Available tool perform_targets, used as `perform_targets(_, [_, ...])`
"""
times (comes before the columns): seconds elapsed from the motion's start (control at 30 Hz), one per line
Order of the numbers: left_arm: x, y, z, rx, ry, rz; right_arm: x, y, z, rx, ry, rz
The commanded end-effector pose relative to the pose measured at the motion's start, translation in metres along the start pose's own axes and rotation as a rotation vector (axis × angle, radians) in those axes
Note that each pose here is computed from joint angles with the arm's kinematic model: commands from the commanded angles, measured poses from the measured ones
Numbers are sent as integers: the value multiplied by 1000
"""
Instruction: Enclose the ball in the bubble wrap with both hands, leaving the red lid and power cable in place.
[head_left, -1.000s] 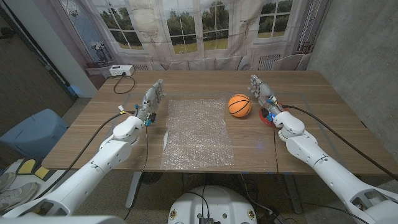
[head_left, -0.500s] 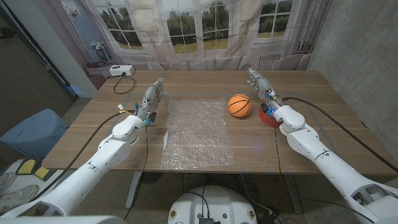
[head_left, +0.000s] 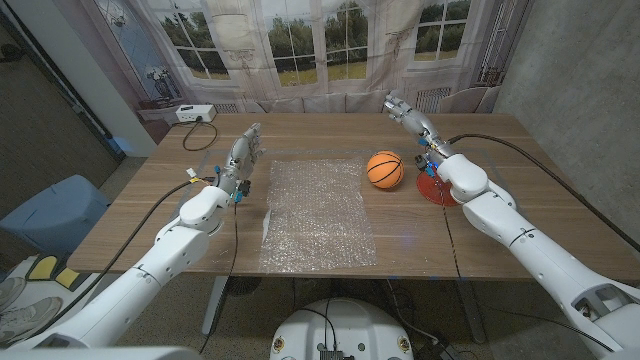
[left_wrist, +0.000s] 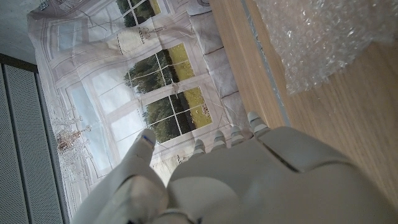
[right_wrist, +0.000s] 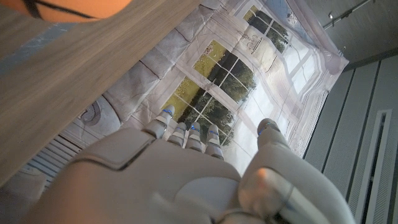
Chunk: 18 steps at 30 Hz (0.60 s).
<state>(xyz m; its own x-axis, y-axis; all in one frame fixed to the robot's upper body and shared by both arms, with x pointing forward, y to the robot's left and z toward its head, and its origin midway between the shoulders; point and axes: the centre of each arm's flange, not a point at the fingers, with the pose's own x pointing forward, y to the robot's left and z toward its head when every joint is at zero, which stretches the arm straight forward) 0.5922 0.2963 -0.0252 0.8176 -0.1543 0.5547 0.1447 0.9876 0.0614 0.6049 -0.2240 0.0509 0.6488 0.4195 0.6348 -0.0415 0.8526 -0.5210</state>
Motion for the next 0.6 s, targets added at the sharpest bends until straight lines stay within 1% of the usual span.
perform_targets(0.03, [-18,2,11,13,3,17,17,22,30,-251,-33,94])
perform_targets(0.13, [-21,2,11,13,2,17,21,29,33,-285,-38,119])
perform_targets(0.23, [-23,3,11,13,3,17,26,35,34,-282,-38,157])
perform_targets(0.33, [-26,3,11,10,1,19,30,43,36,-308,-40,182])
perform_targets(0.6, [-30,6,11,11,-3,19,41,68,47,-424,-50,258])
